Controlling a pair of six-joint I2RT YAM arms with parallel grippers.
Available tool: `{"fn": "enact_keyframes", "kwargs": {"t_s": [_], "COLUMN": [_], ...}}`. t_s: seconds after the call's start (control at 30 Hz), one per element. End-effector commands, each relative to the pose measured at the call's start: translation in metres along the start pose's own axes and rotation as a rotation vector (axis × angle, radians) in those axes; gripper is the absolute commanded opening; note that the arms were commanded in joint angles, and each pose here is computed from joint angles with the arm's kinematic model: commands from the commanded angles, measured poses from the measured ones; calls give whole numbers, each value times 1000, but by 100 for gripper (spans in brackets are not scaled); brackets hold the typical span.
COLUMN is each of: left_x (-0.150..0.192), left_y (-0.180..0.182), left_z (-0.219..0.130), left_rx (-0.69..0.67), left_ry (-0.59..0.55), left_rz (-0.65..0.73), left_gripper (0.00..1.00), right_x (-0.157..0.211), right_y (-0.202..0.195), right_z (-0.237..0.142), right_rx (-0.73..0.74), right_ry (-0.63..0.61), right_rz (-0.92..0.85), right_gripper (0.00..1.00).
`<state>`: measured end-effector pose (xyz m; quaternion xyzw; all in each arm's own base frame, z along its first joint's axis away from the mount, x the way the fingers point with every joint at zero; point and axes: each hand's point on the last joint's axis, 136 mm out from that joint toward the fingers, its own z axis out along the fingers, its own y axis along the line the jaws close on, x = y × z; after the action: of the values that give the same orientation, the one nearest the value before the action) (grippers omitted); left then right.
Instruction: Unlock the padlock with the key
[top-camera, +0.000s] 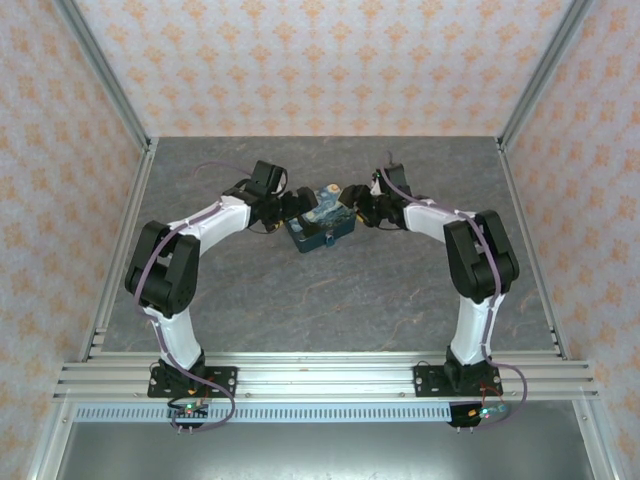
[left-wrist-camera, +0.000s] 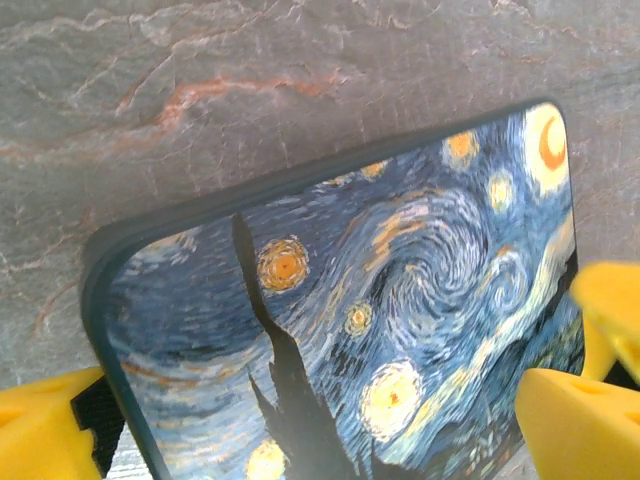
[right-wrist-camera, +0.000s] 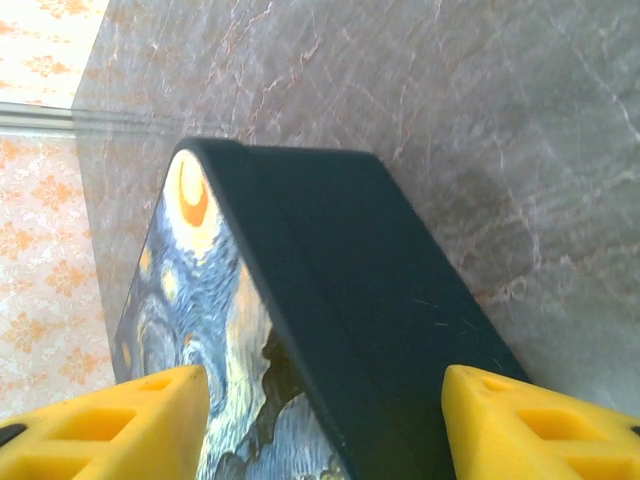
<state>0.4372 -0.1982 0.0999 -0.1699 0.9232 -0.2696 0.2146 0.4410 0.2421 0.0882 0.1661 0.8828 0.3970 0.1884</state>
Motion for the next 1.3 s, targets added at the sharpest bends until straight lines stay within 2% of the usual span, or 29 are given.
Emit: {"fn": "enact_keyframes", "kwargs": {"t_s": [0.0,0.27,0.57,0.9,1.27], "left_x": [-6,18,50,63,76], "left_y": [-17,-21,-24,-32,-23], "left_z": [-2,-1,-1,-5,-9], "left_rx": [47,70,99,116,110], "left_ry": [-11,16,36,44,46], "left_rz": [14,31,24,39,30], "left_gripper": [100,100,100,100,100], "right_x": [10,40,52,54,75], "right_y": [23,3,-15,-13,-29], "right_z": [-16,-36,-57,-58,-63], "right_rx": [-84,-89,-74,-85,-82], "right_ry": [-14,-40,-95,-103,-88], "right_rz": [-24,26,68,93,132], "right_gripper": [62,62,63,64,64]}}
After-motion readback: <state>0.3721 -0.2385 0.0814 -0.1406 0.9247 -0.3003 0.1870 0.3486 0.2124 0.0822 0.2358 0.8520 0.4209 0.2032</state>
